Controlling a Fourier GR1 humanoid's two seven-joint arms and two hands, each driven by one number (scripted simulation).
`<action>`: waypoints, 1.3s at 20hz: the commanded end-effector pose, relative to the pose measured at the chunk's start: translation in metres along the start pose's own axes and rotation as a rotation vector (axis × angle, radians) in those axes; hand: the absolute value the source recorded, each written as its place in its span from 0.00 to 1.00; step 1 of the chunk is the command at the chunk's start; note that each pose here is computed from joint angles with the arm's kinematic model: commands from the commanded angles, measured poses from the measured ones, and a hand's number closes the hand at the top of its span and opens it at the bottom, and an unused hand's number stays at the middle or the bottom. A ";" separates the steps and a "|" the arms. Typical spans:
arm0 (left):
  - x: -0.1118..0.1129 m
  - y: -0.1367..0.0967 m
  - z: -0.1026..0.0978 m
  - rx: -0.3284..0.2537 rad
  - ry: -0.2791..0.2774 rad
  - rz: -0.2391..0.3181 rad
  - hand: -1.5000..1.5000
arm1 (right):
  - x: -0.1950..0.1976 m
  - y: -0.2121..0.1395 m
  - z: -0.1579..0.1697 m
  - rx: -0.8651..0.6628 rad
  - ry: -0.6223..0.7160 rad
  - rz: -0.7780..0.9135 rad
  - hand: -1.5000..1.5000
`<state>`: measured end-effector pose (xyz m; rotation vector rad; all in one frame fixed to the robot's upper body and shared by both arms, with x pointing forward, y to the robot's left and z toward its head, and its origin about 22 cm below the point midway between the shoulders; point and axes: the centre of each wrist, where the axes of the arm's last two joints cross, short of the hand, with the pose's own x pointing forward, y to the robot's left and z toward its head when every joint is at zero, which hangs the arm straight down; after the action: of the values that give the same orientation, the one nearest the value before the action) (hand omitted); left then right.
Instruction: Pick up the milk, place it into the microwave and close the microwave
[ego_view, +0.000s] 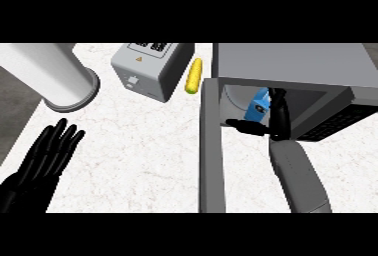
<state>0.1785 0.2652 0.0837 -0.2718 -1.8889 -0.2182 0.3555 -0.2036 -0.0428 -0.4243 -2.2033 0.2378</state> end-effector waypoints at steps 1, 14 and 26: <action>-0.011 -0.005 -0.002 -0.028 0.033 0.029 0.00 | -0.011 -0.006 -0.017 0.021 0.301 -0.142 0.00; -0.044 -0.026 -0.037 -0.304 0.083 -0.037 1.00 | -0.024 0.007 0.029 0.035 0.385 -0.277 0.00; -0.082 -0.081 -0.048 -0.486 0.213 -0.119 1.00 | 0.008 -0.055 0.094 0.094 0.348 -0.306 0.00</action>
<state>0.2240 0.1869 0.0292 -0.4069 -1.6917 -0.6458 0.2903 -0.2437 -0.0771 -0.0778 -1.8686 0.0738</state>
